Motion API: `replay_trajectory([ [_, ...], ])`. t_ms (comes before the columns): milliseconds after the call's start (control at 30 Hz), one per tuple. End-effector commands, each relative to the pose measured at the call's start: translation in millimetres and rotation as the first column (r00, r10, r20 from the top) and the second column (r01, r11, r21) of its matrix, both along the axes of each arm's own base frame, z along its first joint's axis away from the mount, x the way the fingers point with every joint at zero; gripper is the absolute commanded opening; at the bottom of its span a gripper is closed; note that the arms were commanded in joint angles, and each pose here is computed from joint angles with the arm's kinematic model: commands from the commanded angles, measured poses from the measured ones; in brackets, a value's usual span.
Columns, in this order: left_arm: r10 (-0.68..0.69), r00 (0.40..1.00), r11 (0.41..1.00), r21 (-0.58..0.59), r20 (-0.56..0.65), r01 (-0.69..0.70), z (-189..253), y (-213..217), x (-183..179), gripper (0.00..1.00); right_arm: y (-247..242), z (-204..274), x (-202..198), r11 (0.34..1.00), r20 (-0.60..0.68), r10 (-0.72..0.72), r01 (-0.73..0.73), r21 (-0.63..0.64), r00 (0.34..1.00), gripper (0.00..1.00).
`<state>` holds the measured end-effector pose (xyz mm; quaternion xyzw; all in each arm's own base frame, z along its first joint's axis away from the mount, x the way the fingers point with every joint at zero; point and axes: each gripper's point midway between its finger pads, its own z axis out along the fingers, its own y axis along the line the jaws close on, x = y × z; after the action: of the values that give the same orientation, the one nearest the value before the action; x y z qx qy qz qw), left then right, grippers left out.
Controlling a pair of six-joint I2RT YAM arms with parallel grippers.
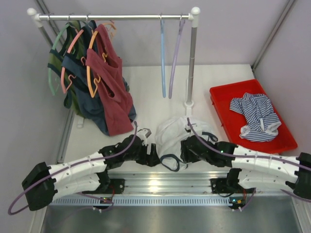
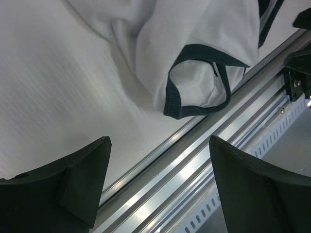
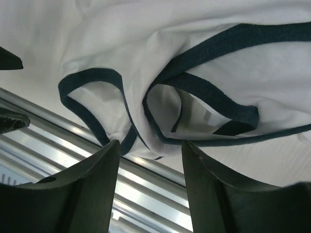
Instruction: Place the tank top on the hanger
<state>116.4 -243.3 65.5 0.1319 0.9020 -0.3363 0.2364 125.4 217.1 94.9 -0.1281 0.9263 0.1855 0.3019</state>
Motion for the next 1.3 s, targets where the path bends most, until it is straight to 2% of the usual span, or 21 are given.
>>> replay_trajectory([
  [0, -0.007, 0.999, 0.995, -0.101, 0.040, 0.011, 17.2, -26.5, 2.3, 0.87, 19.2, 1.3, 11.8, 1.000, 0.090, -0.006, 0.005, 0.011, 0.996, 0.54],
  [67, 0.000, 1.000, 0.995, -0.102, 0.030, 0.003, 13.0, -29.6, 1.3, 0.87, 17.9, -9.0, 13.8, 1.000, 0.090, -0.005, 0.007, -0.025, 0.996, 0.54],
  [167, 0.008, 1.000, 0.997, -0.080, 0.017, -0.007, 5.5, -31.5, -1.9, 0.86, 22.5, -21.5, 14.3, 0.999, 0.079, 0.011, -0.007, -0.052, 0.997, 0.49],
  [267, 0.012, 1.000, 0.998, -0.058, 0.009, -0.012, -1.6, -34.2, -6.1, 0.85, 24.1, -26.4, 15.0, 0.998, 0.076, 0.014, -0.009, -0.064, 0.997, 0.28],
  [300, 0.011, 1.000, 0.998, -0.056, 0.006, -0.011, -2.7, -35.0, -7.3, 0.85, 22.9, -24.8, 16.2, 0.997, 0.080, 0.009, -0.003, -0.072, 0.997, 0.15],
  [400, 0.031, 0.999, 0.998, -0.049, 0.015, -0.030, -6.6, -40.8, -5.3, 0.83, 19.2, -8.8, 19.9, 0.998, 0.108, -0.011, 0.018, -0.064, 0.994, 0.00],
  [467, 0.056, 0.998, 0.998, -0.020, 0.014, -0.056, -14.7, -40.9, -2.1, 0.82, 13.0, 10.1, 25.1, 0.997, 0.139, -0.045, 0.054, -0.056, 0.989, 0.00],
  [567, 0.071, 0.997, 0.997, -0.037, 0.014, -0.071, -16.8, -47.1, 0.6, 0.79, 4.6, 53.5, 30.3, 0.995, 0.197, -0.101, 0.096, 0.034, 0.975, 0.00],
  [767, 0.071, 0.995, 0.986, -0.156, 0.066, -0.060, 6.7, -61.0, 5.5, 0.80, -18.1, 104.5, 34.0, 0.980, 0.257, -0.182, 0.155, 0.121, 0.949, 0.00],
  [1133, 0.002, 0.993, 0.956, -0.291, 0.121, 0.033, 27.8, -75.7, -2.4, 0.81, -41.0, 169.7, 47.5, 0.963, 0.366, -0.263, 0.216, 0.164, 0.893, 0.00],
  [1267, -0.031, 0.993, 0.955, -0.289, 0.118, 0.065, 23.0, -85.8, -13.2, 0.83, -37.7, 191.7, 54.8, 0.962, 0.399, -0.268, 0.224, 0.154, 0.877, 0.00],
])
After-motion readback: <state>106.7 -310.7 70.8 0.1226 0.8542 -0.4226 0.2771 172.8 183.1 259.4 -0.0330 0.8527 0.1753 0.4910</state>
